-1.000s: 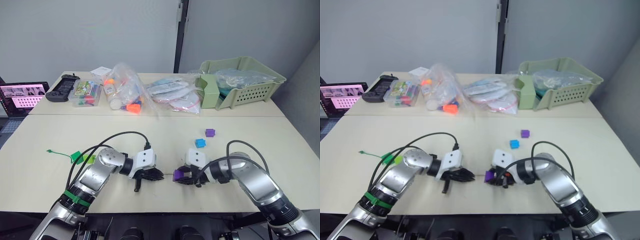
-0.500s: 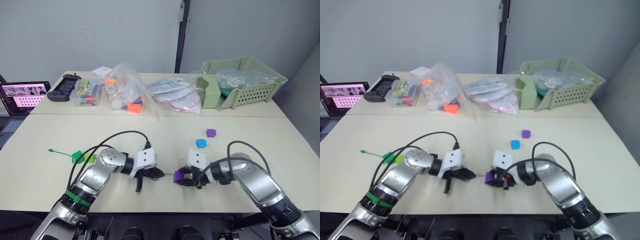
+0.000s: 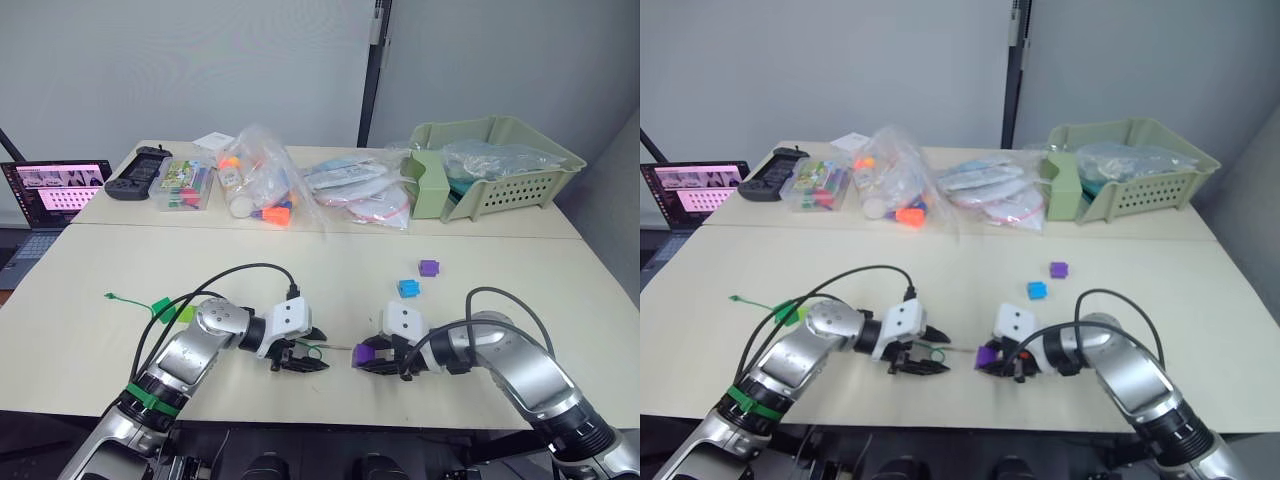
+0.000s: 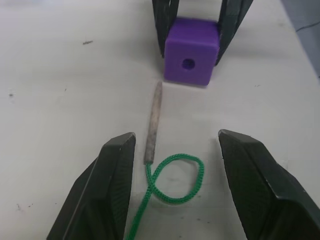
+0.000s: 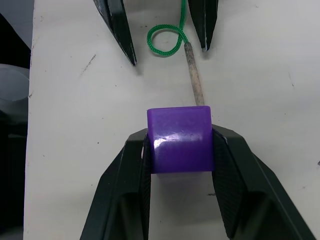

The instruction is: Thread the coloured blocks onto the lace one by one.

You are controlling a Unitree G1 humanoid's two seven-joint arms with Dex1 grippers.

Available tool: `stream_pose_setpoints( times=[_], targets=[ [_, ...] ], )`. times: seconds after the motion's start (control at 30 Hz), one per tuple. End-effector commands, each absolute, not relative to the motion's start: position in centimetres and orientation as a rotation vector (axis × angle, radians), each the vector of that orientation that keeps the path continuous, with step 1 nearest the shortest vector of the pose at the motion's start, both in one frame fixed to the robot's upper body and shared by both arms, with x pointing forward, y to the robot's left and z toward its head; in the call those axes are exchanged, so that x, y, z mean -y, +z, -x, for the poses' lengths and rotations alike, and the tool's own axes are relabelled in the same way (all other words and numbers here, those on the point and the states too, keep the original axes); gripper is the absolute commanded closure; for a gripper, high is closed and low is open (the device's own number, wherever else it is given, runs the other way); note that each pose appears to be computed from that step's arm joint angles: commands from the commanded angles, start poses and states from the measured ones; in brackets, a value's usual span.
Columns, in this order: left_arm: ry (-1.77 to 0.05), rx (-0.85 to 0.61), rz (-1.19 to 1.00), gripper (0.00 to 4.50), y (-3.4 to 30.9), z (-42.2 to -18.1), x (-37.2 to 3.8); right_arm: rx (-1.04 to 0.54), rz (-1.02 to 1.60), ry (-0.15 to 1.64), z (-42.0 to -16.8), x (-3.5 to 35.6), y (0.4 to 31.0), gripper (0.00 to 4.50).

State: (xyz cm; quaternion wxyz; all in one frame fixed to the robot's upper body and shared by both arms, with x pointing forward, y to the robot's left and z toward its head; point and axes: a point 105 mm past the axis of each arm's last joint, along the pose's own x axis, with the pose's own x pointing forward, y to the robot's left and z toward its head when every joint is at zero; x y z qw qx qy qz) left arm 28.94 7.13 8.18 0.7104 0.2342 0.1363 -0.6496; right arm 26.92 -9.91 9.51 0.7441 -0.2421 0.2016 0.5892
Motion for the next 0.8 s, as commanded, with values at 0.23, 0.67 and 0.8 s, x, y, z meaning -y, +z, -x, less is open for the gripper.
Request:
stream_pose_setpoints(
  times=[0.23, 0.67, 0.8],
  targets=[
    [-1.420, -0.300, -0.516, 4.16, 7.6, -29.4, -6.9, -0.467, 0.550, 1.271, -27.0, 10.7, 9.5, 3.34],
    [-1.485, -0.226, -0.539, 4.48, 11.2, -28.9, -6.8, -0.454, 0.549, 1.277, -27.0, 10.1, 9.5, 3.34],
    [-1.503, -0.244, -0.579, 4.48, 12.1, -28.4, -6.7, -0.447, 0.563, 1.284, -27.1, 9.8, 9.5, 3.34]
  ],
)
